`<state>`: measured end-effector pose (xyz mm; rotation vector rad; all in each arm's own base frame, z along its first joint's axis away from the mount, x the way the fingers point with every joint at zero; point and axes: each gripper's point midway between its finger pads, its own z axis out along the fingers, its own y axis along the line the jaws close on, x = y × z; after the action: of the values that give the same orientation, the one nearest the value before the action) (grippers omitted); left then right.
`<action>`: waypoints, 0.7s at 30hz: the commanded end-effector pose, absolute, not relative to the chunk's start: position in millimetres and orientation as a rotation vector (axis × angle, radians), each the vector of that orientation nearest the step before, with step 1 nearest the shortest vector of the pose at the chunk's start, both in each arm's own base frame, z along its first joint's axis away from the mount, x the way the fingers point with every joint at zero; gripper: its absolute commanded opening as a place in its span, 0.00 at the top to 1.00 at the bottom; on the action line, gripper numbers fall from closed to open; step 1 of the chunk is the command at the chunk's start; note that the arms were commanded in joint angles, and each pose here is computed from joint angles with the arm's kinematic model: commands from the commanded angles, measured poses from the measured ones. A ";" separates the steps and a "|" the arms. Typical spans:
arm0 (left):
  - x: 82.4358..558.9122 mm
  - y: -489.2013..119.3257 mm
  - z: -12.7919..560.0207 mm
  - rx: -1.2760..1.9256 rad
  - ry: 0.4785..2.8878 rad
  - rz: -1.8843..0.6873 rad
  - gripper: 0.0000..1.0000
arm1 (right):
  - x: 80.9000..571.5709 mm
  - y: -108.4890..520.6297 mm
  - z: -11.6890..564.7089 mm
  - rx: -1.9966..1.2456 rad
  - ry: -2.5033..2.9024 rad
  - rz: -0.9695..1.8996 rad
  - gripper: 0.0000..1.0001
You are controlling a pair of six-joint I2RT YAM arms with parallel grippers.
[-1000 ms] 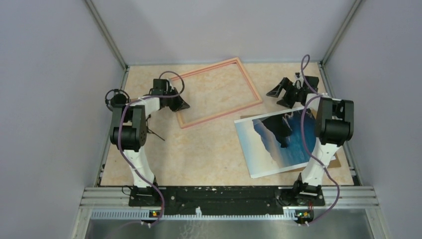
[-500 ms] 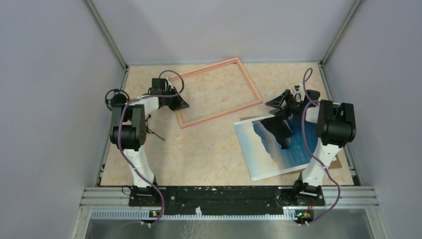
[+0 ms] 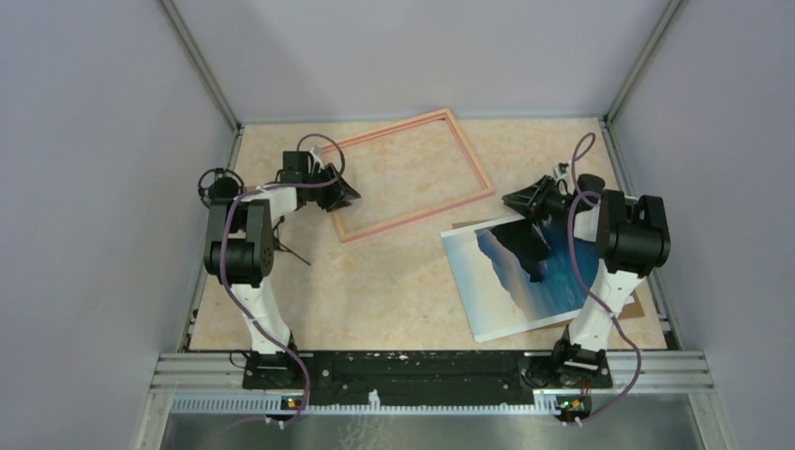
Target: Put the photo into the frame
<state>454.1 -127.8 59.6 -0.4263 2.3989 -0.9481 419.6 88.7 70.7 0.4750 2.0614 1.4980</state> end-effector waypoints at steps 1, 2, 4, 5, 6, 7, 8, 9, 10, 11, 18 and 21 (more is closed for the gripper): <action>455.7 -128.1 115.1 -0.343 2.232 -0.967 0.44 | 425.8 92.5 78.0 0.438 1.968 1.469 0.81; 454.9 -127.3 126.0 -0.329 2.211 -0.955 0.37 | 425.9 95.5 79.1 0.431 1.964 1.466 0.86; 454.6 -123.8 139.5 -0.304 2.189 -0.925 0.28 | 426.1 98.4 83.4 0.438 1.939 1.457 0.93; 455.6 -121.8 146.7 -0.286 2.174 -0.902 0.25 | 426.5 99.1 84.9 0.442 1.929 1.448 0.97; 455.8 -118.3 152.3 -0.284 2.166 -0.875 0.24 | 426.6 100.6 86.4 0.439 1.918 1.444 0.99; 454.0 -116.5 156.6 -0.284 2.167 -0.860 0.22 | 426.9 102.2 88.5 0.433 1.908 1.443 1.00; 453.0 -116.1 163.3 -0.273 2.156 -0.853 0.21 | 426.9 104.2 89.5 0.428 1.901 1.446 1.00; 451.6 -116.5 169.9 -0.265 2.143 -0.857 0.20 | 426.9 105.6 91.8 0.416 1.886 1.448 1.00; 450.3 -118.2 177.8 -0.249 2.125 -0.866 0.20 | 426.9 106.9 93.6 0.406 1.871 1.453 1.00; 448.4 -121.4 185.2 -0.228 2.108 -0.880 0.19 | 426.6 107.9 93.4 0.415 1.865 1.458 1.00; 433.0 -155.0 218.4 -0.076 2.037 -1.014 0.18 | 430.2 116.3 92.8 0.503 1.777 1.460 1.00; 423.3 -175.0 223.3 -0.027 2.031 -1.079 0.13 | 434.0 118.8 86.7 0.529 1.769 1.437 1.00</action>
<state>431.3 -147.0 180.5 -0.1776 2.1458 -0.9795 422.6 117.4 74.5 0.5598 1.8763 1.4782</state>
